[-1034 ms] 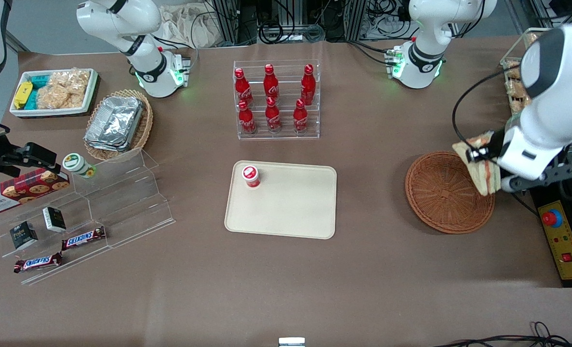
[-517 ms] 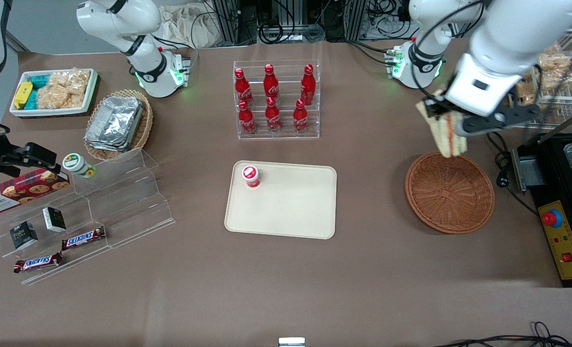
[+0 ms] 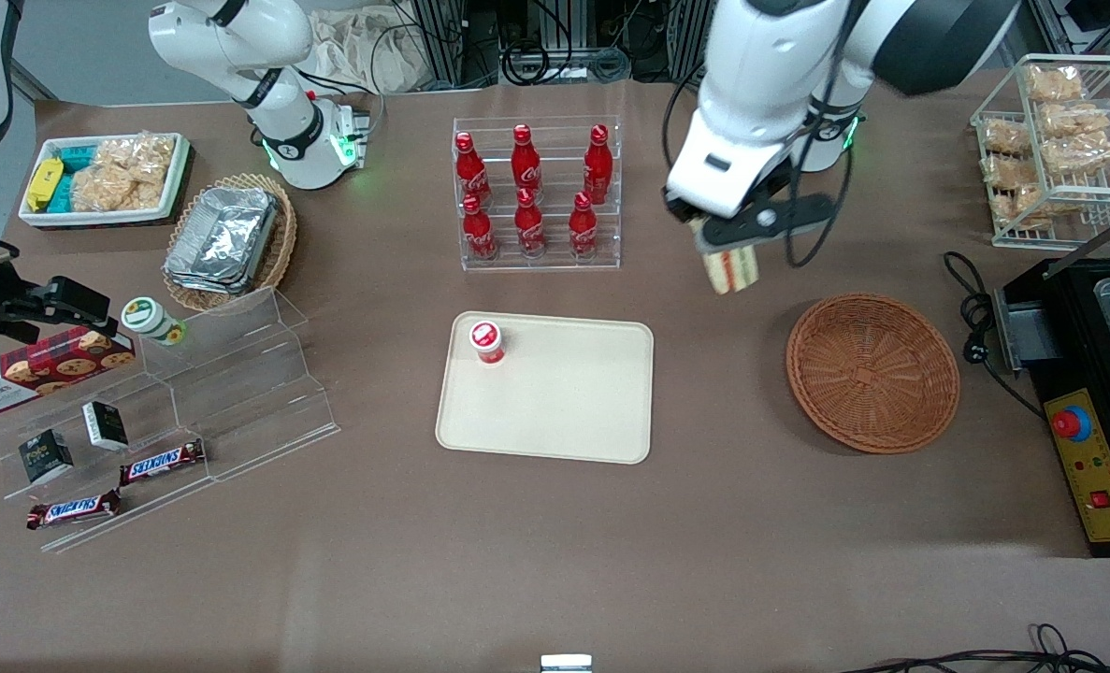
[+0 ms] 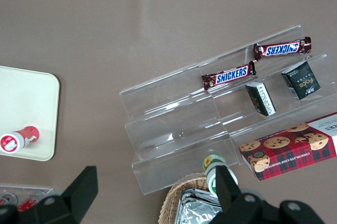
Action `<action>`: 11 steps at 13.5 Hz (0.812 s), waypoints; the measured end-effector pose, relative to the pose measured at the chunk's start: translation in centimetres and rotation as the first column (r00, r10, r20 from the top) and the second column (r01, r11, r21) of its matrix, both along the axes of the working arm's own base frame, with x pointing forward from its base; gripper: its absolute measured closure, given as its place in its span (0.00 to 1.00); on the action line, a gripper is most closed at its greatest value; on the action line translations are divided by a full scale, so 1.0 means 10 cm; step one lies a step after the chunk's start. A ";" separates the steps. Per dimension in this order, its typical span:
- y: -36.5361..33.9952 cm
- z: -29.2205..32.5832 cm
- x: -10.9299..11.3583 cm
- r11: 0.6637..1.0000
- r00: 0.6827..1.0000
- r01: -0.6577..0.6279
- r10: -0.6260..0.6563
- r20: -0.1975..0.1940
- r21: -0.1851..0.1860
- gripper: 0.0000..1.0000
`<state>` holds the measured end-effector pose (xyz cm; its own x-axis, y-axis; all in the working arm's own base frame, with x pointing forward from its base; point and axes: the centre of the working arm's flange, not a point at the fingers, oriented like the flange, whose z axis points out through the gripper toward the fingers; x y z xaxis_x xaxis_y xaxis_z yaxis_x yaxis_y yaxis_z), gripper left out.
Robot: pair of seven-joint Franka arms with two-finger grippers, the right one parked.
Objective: Place sandwich from basket to tray
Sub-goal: 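Lift the sandwich and carry it over the cream tray, then lower the sandwich onto the tray beside the red cup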
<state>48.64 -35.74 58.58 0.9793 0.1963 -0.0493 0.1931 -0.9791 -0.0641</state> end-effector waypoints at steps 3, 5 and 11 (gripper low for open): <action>-0.29 -0.64 0.25 0.999 0.999 0.033 -0.034 -0.031 -0.029 0.70; -0.48 -1.13 0.38 0.998 0.998 0.050 -0.051 -0.041 -0.030 0.70; -0.71 -2.50 0.71 0.999 0.998 0.035 -0.037 -0.053 -0.032 0.71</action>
<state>55.73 -42.88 33.59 0.9815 0.1584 -0.1075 0.1546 -0.9870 -0.0433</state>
